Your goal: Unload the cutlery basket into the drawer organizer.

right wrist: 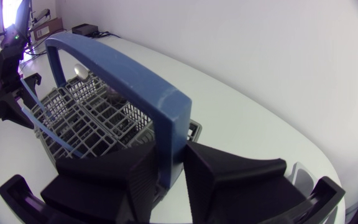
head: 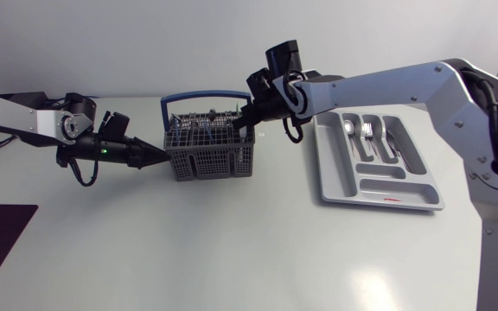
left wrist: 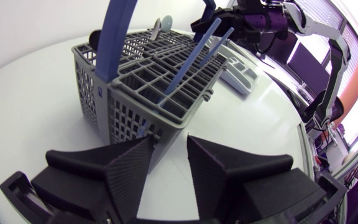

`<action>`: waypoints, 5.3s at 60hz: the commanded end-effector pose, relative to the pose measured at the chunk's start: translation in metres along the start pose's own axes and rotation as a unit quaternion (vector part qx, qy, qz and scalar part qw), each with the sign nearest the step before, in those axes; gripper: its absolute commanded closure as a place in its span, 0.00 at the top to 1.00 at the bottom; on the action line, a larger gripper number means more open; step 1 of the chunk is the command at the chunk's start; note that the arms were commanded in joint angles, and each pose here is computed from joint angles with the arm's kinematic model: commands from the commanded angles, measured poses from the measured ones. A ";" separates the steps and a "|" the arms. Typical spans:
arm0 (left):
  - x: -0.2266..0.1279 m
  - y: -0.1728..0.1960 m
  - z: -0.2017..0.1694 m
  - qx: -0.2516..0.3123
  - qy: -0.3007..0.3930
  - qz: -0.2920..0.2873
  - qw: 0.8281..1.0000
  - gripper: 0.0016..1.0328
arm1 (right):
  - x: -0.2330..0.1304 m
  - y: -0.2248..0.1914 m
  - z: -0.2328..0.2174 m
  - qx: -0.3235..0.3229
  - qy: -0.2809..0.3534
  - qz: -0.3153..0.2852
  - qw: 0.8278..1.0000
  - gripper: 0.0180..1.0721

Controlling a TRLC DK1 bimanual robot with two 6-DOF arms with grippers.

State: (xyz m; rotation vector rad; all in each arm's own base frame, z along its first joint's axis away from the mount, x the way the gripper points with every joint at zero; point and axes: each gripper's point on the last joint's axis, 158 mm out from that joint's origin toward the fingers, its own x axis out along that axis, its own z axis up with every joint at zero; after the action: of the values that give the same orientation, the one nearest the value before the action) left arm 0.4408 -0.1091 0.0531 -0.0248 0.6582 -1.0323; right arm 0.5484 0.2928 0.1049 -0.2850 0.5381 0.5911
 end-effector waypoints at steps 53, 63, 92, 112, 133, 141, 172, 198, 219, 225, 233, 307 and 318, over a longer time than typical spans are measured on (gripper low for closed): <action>-0.030 -0.127 -0.037 0.069 0.020 -0.043 0.996 0.44 | -0.143 0.074 -0.079 -0.027 0.066 0.010 0.997 0.23; -0.034 -0.132 -0.037 0.071 0.017 -0.039 0.997 0.44 | -0.165 0.086 -0.090 -0.028 0.075 0.012 0.997 0.77; -0.054 -0.130 -0.042 0.085 0.023 -0.008 0.996 0.44 | -0.248 0.057 -0.105 -0.015 0.066 -0.006 0.998 0.85; -0.042 -0.122 -0.070 0.090 0.068 -0.007 0.994 0.44 | -0.219 0.029 -0.158 0.017 0.113 -0.013 0.993 0.25; -0.020 -0.143 -0.063 0.113 0.093 -0.033 0.989 0.44 | -0.178 0.070 -0.163 0.020 0.141 0.032 0.989 0.25; -0.018 -0.140 -0.055 0.117 0.090 -0.028 0.989 0.44 | -0.170 0.079 -0.152 0.016 0.136 0.036 0.990 0.25; -0.021 -0.118 -0.036 0.117 0.075 -0.008 0.990 0.44 | -0.158 0.088 -0.145 0.005 0.139 0.031 0.990 0.25; -0.070 -0.133 -0.025 0.174 0.034 0.056 0.983 0.74 | -0.208 0.052 -0.147 -0.017 0.104 -0.015 0.994 0.95; -0.055 -0.193 -0.010 0.262 0.018 0.000 0.965 0.82 | -0.227 0.052 -0.161 -0.019 0.098 -0.010 0.995 0.95; -0.047 -0.195 -0.005 0.269 0.015 -0.010 0.963 0.82 | -0.232 0.054 -0.160 -0.022 0.096 -0.004 0.995 0.95; -0.036 -0.191 -0.002 0.270 0.017 -0.018 0.962 0.82 | -0.238 0.061 -0.156 -0.031 0.083 0.009 0.996 0.95; -0.028 -0.171 0.037 0.315 -0.019 0.044 0.948 0.20 | -0.239 0.100 -0.151 -0.073 0.069 0.057 0.993 0.95; -0.041 -0.181 0.051 0.319 -0.030 0.050 0.946 0.20 | -0.239 0.101 -0.153 -0.073 0.071 0.059 0.993 0.95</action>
State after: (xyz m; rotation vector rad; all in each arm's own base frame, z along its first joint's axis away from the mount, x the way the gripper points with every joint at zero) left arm 0.3078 -0.1886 0.1503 0.5302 0.2824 -1.1239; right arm 0.2670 0.2054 0.1113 -0.4143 0.6365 0.7182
